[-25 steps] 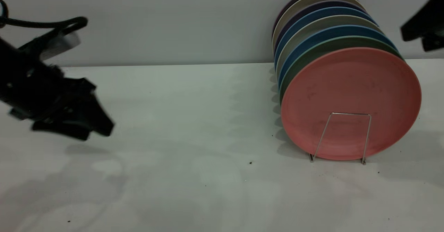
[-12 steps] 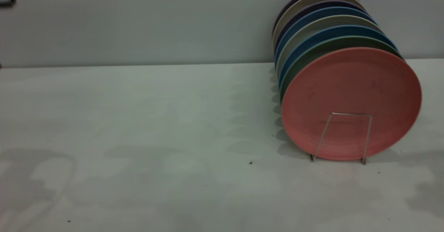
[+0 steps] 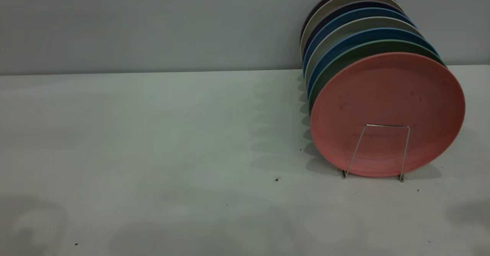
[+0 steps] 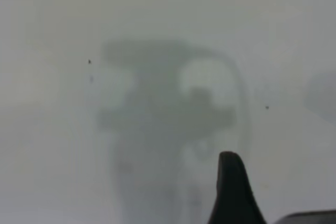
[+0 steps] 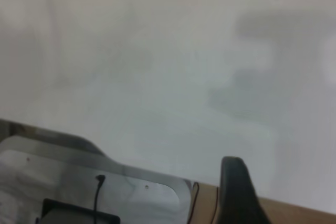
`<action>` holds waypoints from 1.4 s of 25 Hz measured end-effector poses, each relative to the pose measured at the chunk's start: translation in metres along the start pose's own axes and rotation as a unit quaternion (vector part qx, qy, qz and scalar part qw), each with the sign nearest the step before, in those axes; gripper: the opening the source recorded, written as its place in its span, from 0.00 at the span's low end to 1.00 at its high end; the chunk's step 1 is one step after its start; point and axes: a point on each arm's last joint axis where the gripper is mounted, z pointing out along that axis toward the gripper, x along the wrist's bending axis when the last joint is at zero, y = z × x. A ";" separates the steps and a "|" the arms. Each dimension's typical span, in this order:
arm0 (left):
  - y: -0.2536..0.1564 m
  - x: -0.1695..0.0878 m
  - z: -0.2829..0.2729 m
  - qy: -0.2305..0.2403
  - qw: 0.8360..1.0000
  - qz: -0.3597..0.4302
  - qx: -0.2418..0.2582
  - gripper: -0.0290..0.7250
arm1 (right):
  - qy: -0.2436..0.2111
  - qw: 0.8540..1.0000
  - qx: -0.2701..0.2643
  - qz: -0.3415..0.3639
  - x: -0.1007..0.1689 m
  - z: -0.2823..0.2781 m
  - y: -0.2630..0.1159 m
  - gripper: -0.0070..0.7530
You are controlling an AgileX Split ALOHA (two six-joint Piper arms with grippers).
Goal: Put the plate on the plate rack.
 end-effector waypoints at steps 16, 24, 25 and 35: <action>-0.108 -0.017 -0.047 -0.031 0.994 0.012 -0.106 0.72 | 0.006 0.992 -0.113 -0.050 0.044 -0.058 -0.117 0.63; -0.159 -0.022 -0.053 -0.031 0.990 0.013 -0.136 0.72 | -0.015 0.977 -0.207 -0.052 0.056 -0.061 -0.169 0.63; -0.165 -0.022 -0.053 -0.031 0.990 0.013 -0.138 0.72 | -0.017 0.974 -0.219 -0.052 0.057 -0.061 -0.174 0.63; -0.197 -0.022 -0.062 -0.011 0.986 0.024 -0.165 0.72 | -0.047 0.967 -0.232 -0.094 0.051 -0.051 -0.187 0.63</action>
